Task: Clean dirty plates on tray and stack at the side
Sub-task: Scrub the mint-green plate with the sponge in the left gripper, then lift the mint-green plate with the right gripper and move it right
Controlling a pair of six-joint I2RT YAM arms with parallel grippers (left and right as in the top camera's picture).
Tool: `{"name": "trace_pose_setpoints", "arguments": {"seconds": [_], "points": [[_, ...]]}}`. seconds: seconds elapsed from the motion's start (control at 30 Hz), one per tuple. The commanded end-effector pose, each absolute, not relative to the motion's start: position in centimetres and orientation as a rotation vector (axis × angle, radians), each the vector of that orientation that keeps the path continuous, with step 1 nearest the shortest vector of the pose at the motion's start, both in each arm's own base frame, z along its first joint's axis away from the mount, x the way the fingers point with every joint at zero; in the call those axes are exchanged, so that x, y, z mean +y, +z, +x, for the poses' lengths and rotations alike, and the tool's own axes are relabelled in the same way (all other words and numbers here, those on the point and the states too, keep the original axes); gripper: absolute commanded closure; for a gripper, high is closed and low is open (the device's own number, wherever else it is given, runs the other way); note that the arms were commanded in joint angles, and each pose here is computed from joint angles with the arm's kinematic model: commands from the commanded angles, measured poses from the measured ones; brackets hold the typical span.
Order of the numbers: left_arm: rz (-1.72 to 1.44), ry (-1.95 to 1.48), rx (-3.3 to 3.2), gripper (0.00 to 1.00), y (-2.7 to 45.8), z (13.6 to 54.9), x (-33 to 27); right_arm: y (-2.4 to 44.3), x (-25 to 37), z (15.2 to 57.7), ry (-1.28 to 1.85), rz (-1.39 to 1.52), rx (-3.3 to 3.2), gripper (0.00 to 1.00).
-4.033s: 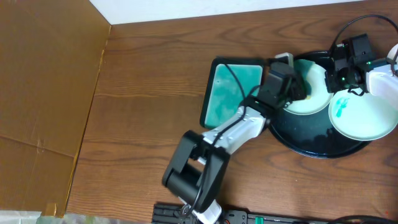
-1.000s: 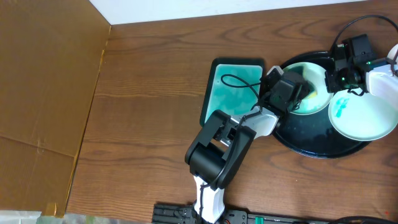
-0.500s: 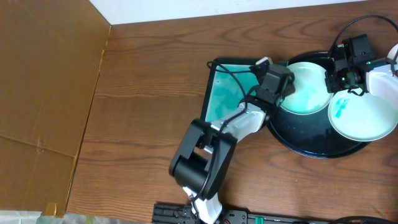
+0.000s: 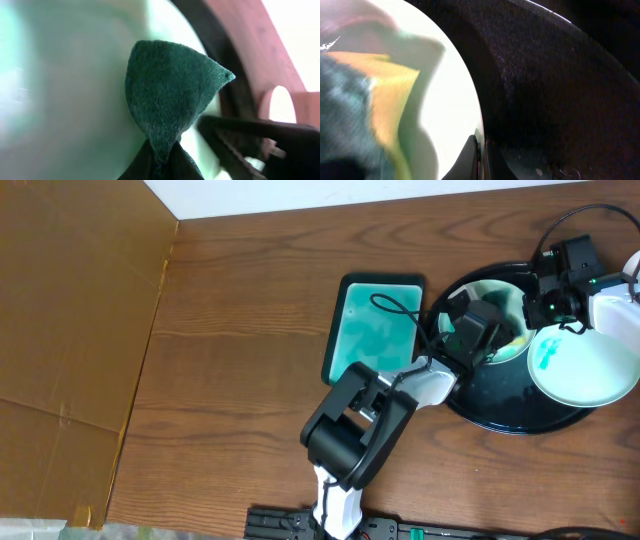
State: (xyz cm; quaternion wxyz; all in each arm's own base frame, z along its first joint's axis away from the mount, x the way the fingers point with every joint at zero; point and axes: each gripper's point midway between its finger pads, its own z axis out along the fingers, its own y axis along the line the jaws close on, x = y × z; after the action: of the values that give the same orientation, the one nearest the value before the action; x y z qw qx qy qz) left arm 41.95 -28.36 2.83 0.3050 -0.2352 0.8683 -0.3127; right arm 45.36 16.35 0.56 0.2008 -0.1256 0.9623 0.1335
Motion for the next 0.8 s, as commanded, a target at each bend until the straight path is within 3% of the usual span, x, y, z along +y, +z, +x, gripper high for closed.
{"name": "trace_pose_setpoints", "arguments": {"seconds": [0.0, 0.13, 0.23, 0.5, 0.67, 0.77], "points": [[-0.674, -0.693, 2.303, 0.93, 1.1, 43.0, -25.1, -1.9, 15.3, 43.6, 0.293, -0.354, 2.775, 0.99], [-0.518, -0.446, 2.326, 0.93, 0.9, 44.3, -20.2, -1.9, 15.3, 43.6, 0.293, -0.355, 2.774, 0.99], [-0.544, -0.446, 2.301, 0.93, 2.8, 44.7, -19.0, -2.0, 15.3, 43.5, 0.292, -0.355, 2.778, 0.99], [-0.470, -0.534, 2.126, 0.93, 14.3, 44.5, -18.2, -1.0, 15.5, 44.0, 0.290, -0.368, 2.745, 0.99], [-0.428, -0.436, 2.125, 0.93, 18.1, 42.8, -14.2, 2.8, 16.0, 45.1, 0.248, -0.458, 2.629, 0.99], [-0.521, -0.336, 2.180, 0.93, 17.9, 41.4, -9.5, 6.1, 15.1, 46.1, 0.037, -0.514, 2.527, 0.99]]}}
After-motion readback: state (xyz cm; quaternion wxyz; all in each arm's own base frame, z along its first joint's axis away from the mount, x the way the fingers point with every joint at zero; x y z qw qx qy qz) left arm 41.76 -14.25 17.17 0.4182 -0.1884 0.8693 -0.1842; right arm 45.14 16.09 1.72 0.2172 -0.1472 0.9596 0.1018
